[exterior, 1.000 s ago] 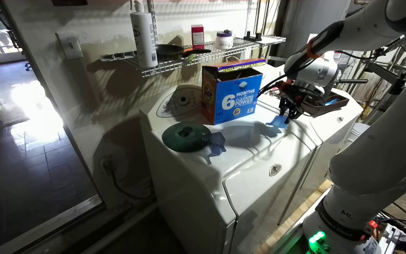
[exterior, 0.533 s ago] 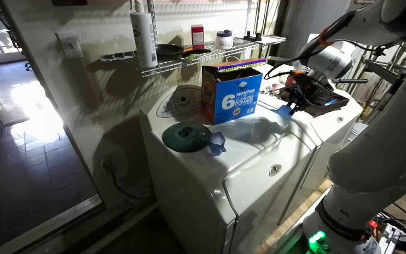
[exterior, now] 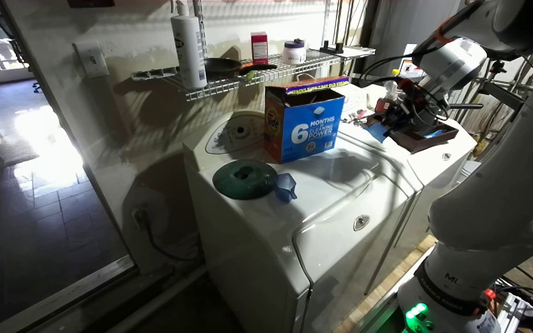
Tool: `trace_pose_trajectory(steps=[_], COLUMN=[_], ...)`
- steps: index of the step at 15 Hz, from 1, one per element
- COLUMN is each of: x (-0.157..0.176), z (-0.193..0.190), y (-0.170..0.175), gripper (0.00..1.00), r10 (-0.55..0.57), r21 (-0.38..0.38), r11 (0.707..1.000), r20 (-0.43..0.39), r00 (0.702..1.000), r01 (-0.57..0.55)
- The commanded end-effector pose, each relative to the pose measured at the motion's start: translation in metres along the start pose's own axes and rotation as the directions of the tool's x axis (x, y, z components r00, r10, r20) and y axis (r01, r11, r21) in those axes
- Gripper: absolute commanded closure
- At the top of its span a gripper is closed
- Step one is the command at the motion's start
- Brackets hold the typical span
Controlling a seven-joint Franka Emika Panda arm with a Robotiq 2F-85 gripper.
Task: Put the blue measuring cup on the right side of the blue box.
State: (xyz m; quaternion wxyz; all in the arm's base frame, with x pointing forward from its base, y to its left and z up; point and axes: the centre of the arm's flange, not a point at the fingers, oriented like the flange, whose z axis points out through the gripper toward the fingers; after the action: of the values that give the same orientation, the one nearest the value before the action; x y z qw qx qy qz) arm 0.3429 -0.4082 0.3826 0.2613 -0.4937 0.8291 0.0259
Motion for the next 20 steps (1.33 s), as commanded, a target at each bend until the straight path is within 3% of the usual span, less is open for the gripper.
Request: trace_pose_trajectory(steps=[1, 4, 5, 14, 20], x=[0.003, 0.006, 0.006, 0.011, -0.011], z=[-0.006, -0.019, -0.019, -0.051, -0.051], y=[-0.001, -0.005, -0.006, -0.035, -0.056], gripper=[0.51, 0.51, 0.76, 0.76, 0.76], r10=[0.001, 0.003, 0.002, 0.002, -0.02], r21=[0.007, 0.021, 0.02, 0.131, 0.166], r11=[1.0, 1.0, 1.0, 0.991, 0.986], r20=[0.015, 0.032, 0.032, 0.179, 0.201], r00=[1.0, 0.999, 0.999, 0.984, 0.979], r01=[-0.001, -0.003, -0.003, -0.025, -0.014])
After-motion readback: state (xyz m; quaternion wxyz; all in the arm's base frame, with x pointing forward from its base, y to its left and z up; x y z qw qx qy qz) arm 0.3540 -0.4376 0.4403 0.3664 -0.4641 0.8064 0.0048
